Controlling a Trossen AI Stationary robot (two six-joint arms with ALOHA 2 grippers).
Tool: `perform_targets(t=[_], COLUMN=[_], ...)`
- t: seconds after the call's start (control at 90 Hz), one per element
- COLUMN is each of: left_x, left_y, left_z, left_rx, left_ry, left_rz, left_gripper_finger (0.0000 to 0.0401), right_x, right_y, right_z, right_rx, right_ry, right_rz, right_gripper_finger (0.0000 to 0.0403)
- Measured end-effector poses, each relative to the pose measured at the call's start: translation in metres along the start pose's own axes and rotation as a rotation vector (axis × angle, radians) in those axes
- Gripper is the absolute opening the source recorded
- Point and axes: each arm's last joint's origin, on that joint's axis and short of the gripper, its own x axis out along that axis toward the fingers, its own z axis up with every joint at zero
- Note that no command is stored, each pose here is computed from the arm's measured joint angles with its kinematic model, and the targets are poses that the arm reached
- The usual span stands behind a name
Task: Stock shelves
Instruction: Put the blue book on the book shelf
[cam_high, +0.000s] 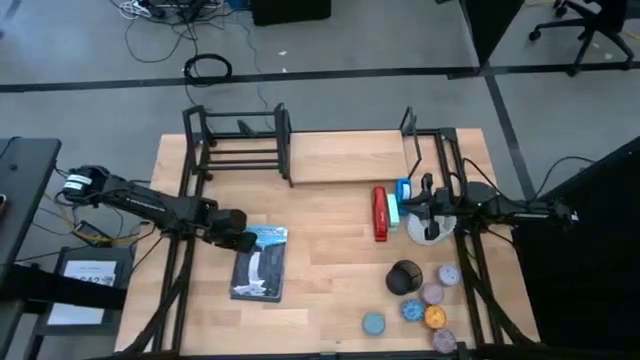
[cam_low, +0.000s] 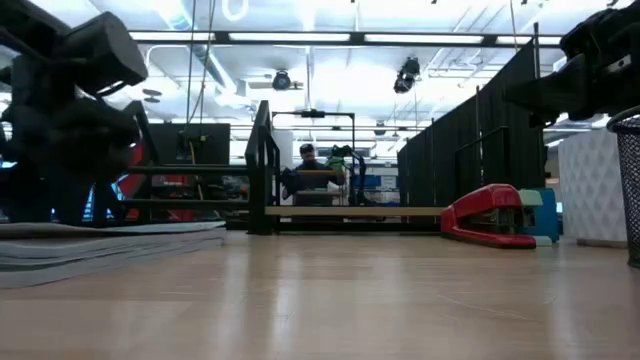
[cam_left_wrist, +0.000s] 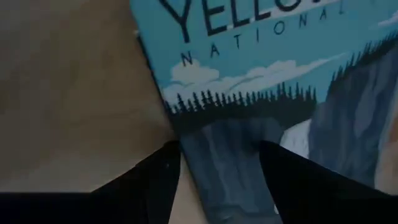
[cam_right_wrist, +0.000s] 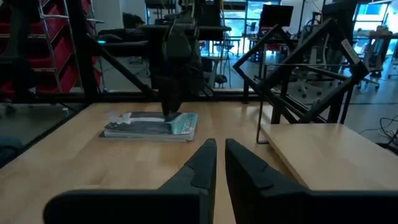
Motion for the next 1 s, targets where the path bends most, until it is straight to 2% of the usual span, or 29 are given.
perform_targets(t=[0.133, 0.244, 0.533, 0.611, 0.756, 0.878, 1.0], left_x=[0.003, 0.002, 0.0, -0.002, -0.008, -0.02, -0.034], left_y=[0.001, 0.002, 0.001, -0.002, -0.005, -0.01, -0.021], left_z=[0.001, 0.002, 0.005, 0.005, 0.006, 0.005, 0.005], left_rx=[0.015, 0.029, 0.046, 0.044, 0.043, 0.041, 0.048], left_ry=[-0.017, -0.084, -0.213, -0.237, -0.259, -0.253, -0.267], left_rz=[0.037, 0.063, 0.103, 0.116, 0.179, 0.251, 0.276], left_gripper_finger=[0.0194, 0.017, 0.0039, 0.0014, 0.0, 0.0002, 0.0002], right_x=[0.0, 0.0, 0.0, 0.0, 0.0, 0.0, 0.0], right_y=[0.0, 0.0, 0.0, 0.0, 0.0, 0.0, 0.0], right_z=[0.001, 0.001, 0.001, 0.001, 0.001, 0.001, 0.001], right_rx=[0.0, 0.0, 0.0, 0.0, 0.0, 0.0, 0.0], right_ry=[-0.009, -0.005, -0.014, -0.014, -0.014, -0.014, -0.014], right_rz=[0.0, 0.0, -0.002, -0.002, -0.002, -0.002, -0.002], right_gripper_finger=[0.0007, 0.0007, 0.0007, 0.0007, 0.0007, 0.0007, 0.0007])
